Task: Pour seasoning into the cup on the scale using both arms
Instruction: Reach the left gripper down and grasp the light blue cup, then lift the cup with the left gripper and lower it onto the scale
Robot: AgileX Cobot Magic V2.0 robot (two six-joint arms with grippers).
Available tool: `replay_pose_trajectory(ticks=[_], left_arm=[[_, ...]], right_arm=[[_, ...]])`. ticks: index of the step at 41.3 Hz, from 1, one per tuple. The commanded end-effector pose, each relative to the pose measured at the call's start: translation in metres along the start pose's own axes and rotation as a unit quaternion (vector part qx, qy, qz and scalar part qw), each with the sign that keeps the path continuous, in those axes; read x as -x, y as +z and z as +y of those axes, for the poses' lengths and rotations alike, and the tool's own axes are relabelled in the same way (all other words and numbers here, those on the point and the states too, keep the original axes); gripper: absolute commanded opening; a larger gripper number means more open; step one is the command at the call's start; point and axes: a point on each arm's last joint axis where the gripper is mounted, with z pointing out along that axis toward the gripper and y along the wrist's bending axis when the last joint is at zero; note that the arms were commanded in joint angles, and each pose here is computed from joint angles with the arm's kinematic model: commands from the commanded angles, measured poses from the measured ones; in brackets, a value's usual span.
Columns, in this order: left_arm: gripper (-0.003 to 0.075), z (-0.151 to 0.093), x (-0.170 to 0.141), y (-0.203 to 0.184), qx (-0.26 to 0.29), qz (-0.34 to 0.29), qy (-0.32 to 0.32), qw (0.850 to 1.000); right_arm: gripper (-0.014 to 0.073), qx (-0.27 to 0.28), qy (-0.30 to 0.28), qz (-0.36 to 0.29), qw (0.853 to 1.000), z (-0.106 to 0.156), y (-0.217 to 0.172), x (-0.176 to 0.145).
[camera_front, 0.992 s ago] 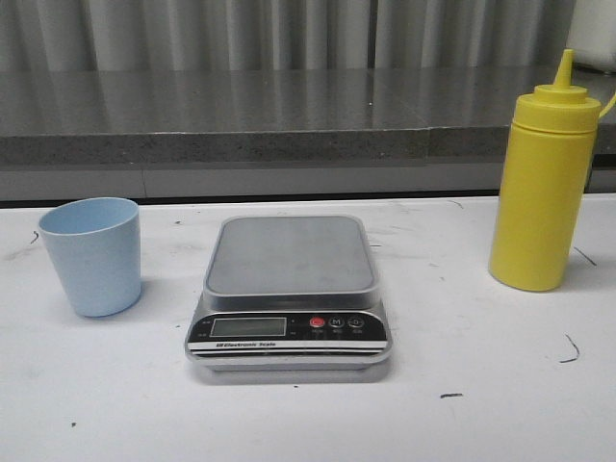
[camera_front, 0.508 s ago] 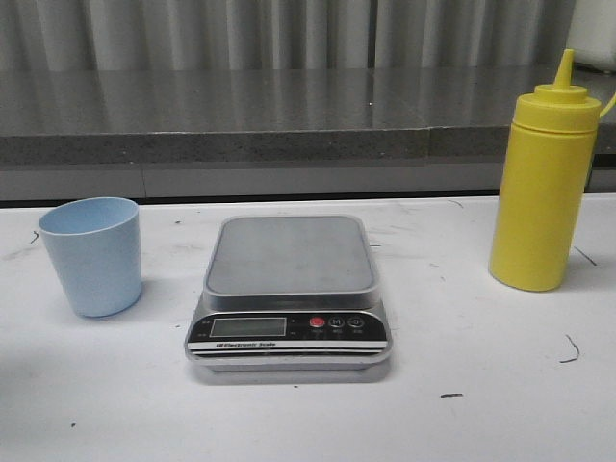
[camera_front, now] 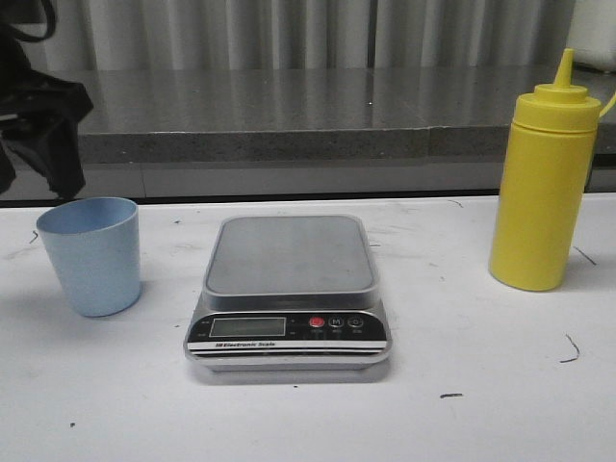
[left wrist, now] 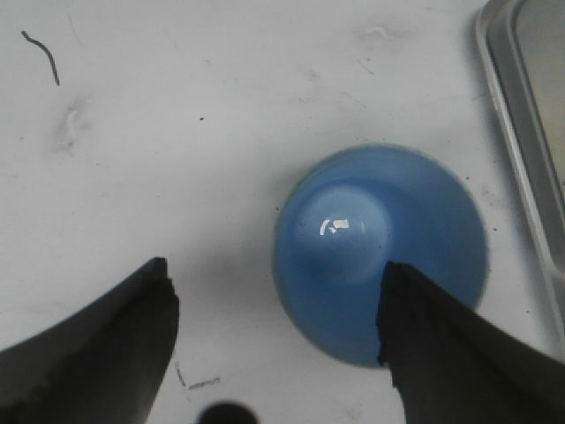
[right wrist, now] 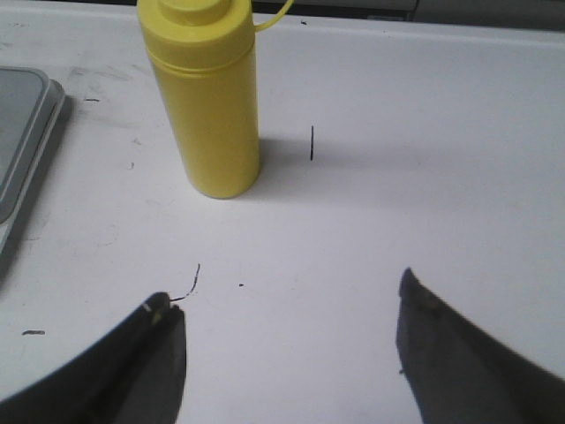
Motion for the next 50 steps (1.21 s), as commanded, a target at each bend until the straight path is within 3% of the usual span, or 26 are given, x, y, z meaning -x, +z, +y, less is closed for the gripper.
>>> replay_pose_trajectory(ticks=[1,9,31,40,50], left_arm=[[0.0472,-0.002,0.016,-0.006,-0.001,-0.031,0.002,1.000],[0.0450,-0.002,0.020,0.017,-0.006,-0.007,-0.004,1.000],[-0.0016,-0.003,0.019,0.020,-0.009,0.012,-0.006,1.000],[-0.0020,-0.013,0.029,-0.008,-0.016,-0.008,0.008,1.000],[-0.0020,-0.062,0.058,-0.069,-0.049,-0.058,0.070,0.995]], right_arm=[[0.0525,-0.005,-0.010,-0.043,0.999,-0.001,-0.005,0.014],[0.0525,-0.005,-0.010,-0.043,0.999,-0.001,-0.005,0.014],[0.0526,-0.005,-0.010,-0.043,0.999,-0.001,-0.005,0.014],[0.0526,-0.005,-0.010,-0.043,0.999,-0.001,-0.005,0.014],[0.0526,-0.005,-0.010,-0.042,0.999,-0.001,-0.005,0.014]])
